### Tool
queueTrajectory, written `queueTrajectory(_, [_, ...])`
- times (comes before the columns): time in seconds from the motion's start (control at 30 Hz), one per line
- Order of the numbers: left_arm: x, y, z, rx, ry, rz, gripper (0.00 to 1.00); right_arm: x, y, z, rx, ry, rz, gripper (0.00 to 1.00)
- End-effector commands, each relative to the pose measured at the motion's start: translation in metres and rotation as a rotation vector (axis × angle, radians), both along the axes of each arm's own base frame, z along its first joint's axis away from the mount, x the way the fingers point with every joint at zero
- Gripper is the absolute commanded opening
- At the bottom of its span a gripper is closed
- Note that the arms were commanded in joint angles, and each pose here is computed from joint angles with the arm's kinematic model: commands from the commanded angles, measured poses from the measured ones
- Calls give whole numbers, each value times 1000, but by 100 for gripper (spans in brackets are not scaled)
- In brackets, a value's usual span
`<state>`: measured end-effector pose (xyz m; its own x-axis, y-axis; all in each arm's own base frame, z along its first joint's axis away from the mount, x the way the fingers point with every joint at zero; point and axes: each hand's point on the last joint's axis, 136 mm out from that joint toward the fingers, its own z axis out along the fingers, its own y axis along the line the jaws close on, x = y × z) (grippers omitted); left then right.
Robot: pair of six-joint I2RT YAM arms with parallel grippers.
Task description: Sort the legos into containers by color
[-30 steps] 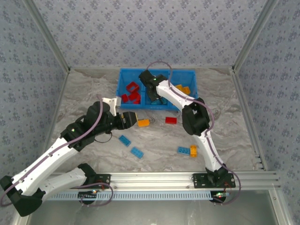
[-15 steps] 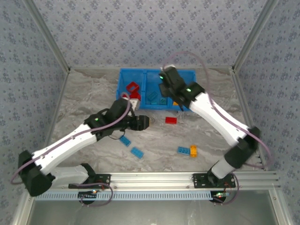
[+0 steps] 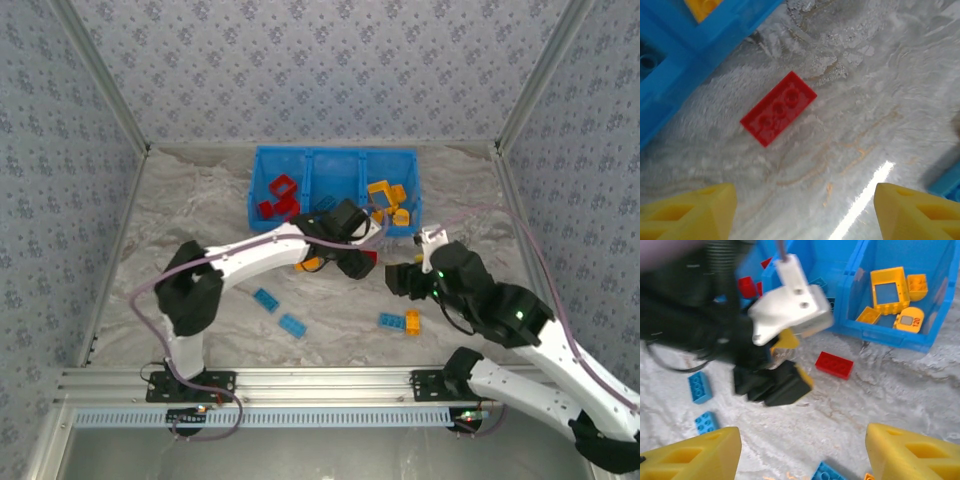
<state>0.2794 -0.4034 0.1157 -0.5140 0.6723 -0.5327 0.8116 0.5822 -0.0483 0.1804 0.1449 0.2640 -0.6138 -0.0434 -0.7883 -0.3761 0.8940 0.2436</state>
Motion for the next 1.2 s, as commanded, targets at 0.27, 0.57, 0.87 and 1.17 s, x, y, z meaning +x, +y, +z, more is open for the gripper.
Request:
queueTrajectory(0.27, [31,-32,-37,191,-104,-275,74,-43,3,1,218,84,77,75])
queueTrajectory(0.57, [37,-31,-66,268,-68,-309,74,-57,-15,1,306,96,42,75])
queueTrajectory(0.87, [48,-25,-77,301,-53,-291,74,-53,-6,-3,318,107,49,75])
queueTrajectory(1.17, [31,-20,-85,291,0,-280,57,-48,0,-6,296,106,56,74])
